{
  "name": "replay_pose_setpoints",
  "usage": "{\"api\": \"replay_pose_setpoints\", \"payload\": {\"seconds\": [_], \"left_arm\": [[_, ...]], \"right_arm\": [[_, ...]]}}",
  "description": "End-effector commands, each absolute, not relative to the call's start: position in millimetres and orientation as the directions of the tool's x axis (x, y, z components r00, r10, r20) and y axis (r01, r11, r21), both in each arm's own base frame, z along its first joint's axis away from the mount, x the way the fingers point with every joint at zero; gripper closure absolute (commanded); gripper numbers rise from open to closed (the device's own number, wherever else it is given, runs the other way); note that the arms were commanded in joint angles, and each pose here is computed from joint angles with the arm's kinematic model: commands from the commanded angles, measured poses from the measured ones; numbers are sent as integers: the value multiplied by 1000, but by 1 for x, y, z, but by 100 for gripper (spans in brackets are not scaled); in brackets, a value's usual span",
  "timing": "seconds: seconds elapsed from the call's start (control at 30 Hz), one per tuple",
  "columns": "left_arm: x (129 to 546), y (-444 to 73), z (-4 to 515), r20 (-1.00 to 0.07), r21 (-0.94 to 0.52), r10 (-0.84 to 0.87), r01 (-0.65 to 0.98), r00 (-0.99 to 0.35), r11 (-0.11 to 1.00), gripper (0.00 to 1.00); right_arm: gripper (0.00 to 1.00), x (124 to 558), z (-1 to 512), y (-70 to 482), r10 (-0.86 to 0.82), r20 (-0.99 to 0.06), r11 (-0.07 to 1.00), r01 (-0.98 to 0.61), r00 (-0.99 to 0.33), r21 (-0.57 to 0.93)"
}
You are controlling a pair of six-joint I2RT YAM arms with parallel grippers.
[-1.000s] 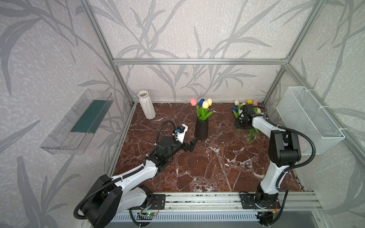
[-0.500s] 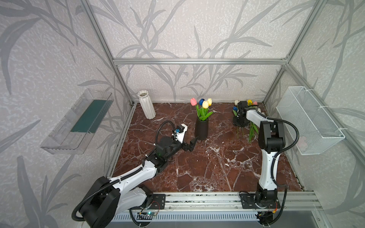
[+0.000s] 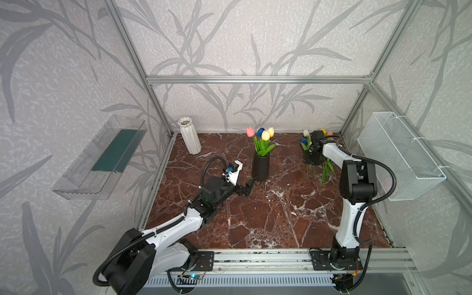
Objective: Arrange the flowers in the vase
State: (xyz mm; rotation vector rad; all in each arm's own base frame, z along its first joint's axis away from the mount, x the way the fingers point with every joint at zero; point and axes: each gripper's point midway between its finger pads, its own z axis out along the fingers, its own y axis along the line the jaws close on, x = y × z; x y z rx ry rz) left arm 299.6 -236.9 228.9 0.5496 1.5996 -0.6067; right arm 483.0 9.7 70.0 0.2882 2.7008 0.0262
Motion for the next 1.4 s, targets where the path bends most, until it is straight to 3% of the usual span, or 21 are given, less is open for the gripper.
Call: {"api": "replay_pose_setpoints", "payload": {"seconds": [0.0,0.2,0.4,0.67,0.8,1.37], "left_arm": [[303,-238,239,-997,-57,-9,657,-77,751,0],[301,-234,235,-997,-65,-20,650,-76,758,1],[299,-227,228,-997,-54,-9,628,-76,777,0],[301,-224,225,-997,-39,6,613,-72,789,1],[303,-225,224,-997,-38,11,613,-76,789,0],[304,-227,226,-997,-39,7,615,-73,788,1]], "right_arm": [[61,484,125,-17,222,-560,968,250,-798,26],[64,461,114,-73,322,-518,926,378,-793,-3],[64,462,90,-105,353,-460,912,409,-815,-26],[62,478,62,-98,373,-357,922,384,-856,44],[62,482,53,-97,388,-356,917,394,-850,59],[86,480,36,-96,389,-311,918,394,-867,49]]}}
